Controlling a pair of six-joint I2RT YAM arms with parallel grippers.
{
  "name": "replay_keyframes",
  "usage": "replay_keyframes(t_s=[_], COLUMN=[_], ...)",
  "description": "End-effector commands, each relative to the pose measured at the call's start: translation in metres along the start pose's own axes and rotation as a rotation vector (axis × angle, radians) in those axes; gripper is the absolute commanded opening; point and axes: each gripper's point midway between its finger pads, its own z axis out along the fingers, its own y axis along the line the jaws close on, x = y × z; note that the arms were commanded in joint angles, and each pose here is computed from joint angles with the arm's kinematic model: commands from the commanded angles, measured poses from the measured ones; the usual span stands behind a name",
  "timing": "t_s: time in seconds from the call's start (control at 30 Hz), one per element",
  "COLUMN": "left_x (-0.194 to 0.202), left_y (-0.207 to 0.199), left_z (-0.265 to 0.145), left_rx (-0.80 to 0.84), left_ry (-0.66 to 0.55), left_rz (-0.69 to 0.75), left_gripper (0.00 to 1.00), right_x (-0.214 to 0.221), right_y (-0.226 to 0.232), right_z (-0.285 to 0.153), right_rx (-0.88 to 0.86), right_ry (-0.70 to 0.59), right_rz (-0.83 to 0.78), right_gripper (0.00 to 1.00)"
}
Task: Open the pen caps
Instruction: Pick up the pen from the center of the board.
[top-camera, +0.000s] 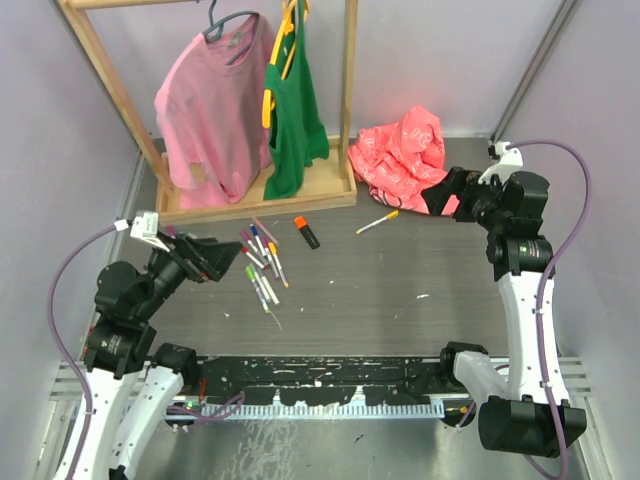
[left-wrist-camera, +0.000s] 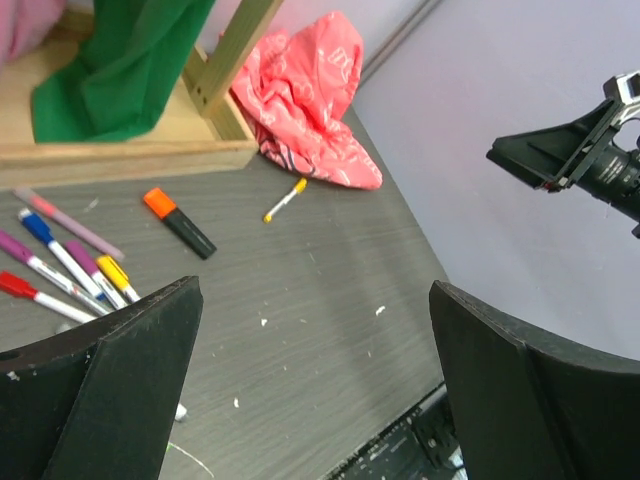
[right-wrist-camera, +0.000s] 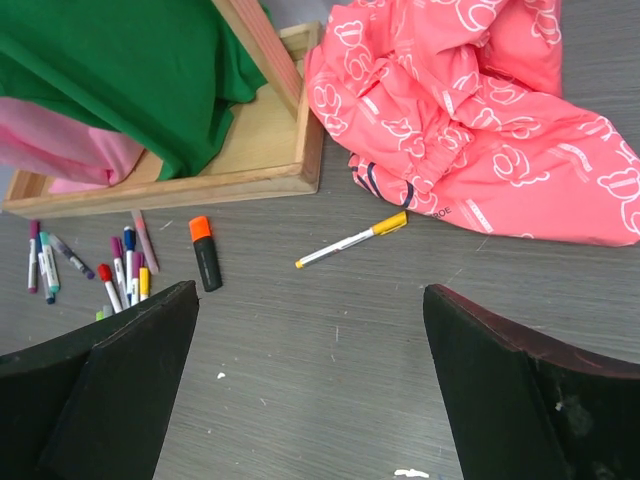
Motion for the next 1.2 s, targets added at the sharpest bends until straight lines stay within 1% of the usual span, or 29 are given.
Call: replay_keyframes(t_s=[0.0, 0.17, 0.33, 0.4, 0.5, 0.6, 0.77, 0.87, 1.03, 1.17], left_x=[0.012, 0.025, 0.035, 0.038, 0.046, 0.065, 0.115, 0.137, 0.158, 0.169], left_y=[-0.005, -0.004, -0.003, 0.001, 0.006, 0.015, 0.03, 0.032, 0.04, 0.058], left_z=[0.005, 0.014, 0.02, 0.022, 0.025, 0.029, 0.041, 0.051, 0.071, 0.083], left_rx=[0.061, 0.102, 0.138, 0.126, 0.104, 0.029, -0.131, -0.182, -0.198, -0.283], left_ry=[0.035, 0.065, 0.078, 0.088, 0.117, 0.184, 0.278, 0.32, 0.334, 0.35], left_rz=[-0.064, -0.137, -0.202, -0.217, -0.229, -0.185, -0.015, 0.067, 0.074, 0.097], left_gripper=[0.98, 0.98, 0.98, 0.98, 0.98, 0.98, 0.98, 0.98, 0.98, 0.98], right_x=[-0.017, -0.004, 0.011, 0.019, 0.029, 0.037, 0.05, 0.06, 0.067, 0.069], right_y=[0.015, 0.024, 0.039, 0.047, 0.051, 0.046, 0.044, 0.041, 0.036, 0.032], right_z=[-0.008, -0.006, -0.007, -0.008, -0.008, -0.003, 0.0, 0.003, 0.002, 0.003], right_rx=[-0.067, -0.157, -0.292, -0.369, -0.434, -0.434, -0.467, -0.475, -0.471, -0.455], right_ry=[-0.058, -0.036, -0.005, 0.002, 0.012, 0.019, 0.041, 0.071, 0.116, 0.136], right_rz=[-0.067, -0.127, -0.214, -0.28, -0.313, -0.322, -0.354, -0.354, -0.398, -0.396], right_gripper=[1.0, 1.0, 1.0, 1.0, 1.0, 1.0, 1.0, 1.0, 1.0, 1.0])
